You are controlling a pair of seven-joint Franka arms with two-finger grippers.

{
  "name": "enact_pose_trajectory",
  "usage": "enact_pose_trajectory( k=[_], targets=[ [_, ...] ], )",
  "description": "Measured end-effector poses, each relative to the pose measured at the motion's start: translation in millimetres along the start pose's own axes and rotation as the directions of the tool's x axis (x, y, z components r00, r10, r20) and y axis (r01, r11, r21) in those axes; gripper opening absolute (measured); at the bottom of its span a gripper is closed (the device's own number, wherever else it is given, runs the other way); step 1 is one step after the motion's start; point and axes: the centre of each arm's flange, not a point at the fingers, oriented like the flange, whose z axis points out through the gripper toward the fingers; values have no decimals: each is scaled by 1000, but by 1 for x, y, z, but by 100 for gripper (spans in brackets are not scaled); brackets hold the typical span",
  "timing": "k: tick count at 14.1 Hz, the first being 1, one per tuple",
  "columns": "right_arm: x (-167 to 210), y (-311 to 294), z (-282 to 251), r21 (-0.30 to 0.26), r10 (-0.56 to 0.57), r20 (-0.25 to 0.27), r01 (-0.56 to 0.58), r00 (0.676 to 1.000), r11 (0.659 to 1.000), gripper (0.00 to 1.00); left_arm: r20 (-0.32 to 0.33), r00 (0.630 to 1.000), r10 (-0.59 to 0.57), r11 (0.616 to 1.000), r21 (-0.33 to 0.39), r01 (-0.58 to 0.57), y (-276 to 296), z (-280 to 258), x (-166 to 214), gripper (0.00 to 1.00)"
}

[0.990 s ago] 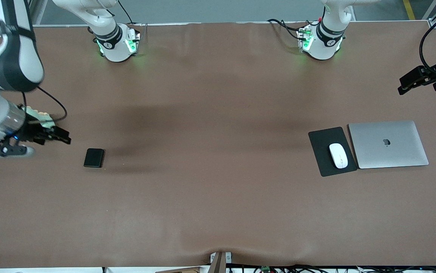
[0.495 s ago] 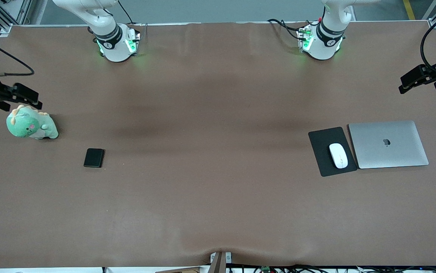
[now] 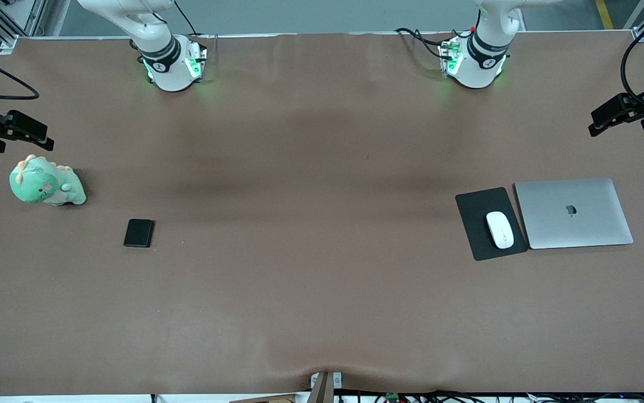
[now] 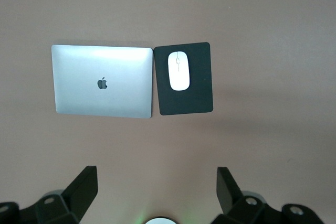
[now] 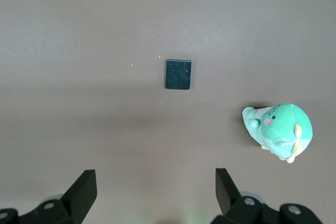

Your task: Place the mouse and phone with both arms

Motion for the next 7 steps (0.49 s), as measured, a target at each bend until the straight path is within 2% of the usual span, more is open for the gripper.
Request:
enact_pose_trajectory(
  k=[3, 7],
  targets=[
    [-4, 1, 1, 2, 6, 32, -6, 999, 1000, 100, 4, 1000, 2, 1000, 0, -2, 1, 1, 0, 100],
    [-7, 3, 1, 0, 45, 49, -46, 998, 999, 100, 4, 1000, 3, 1000, 1, -3, 2, 1, 0, 100]
  ],
)
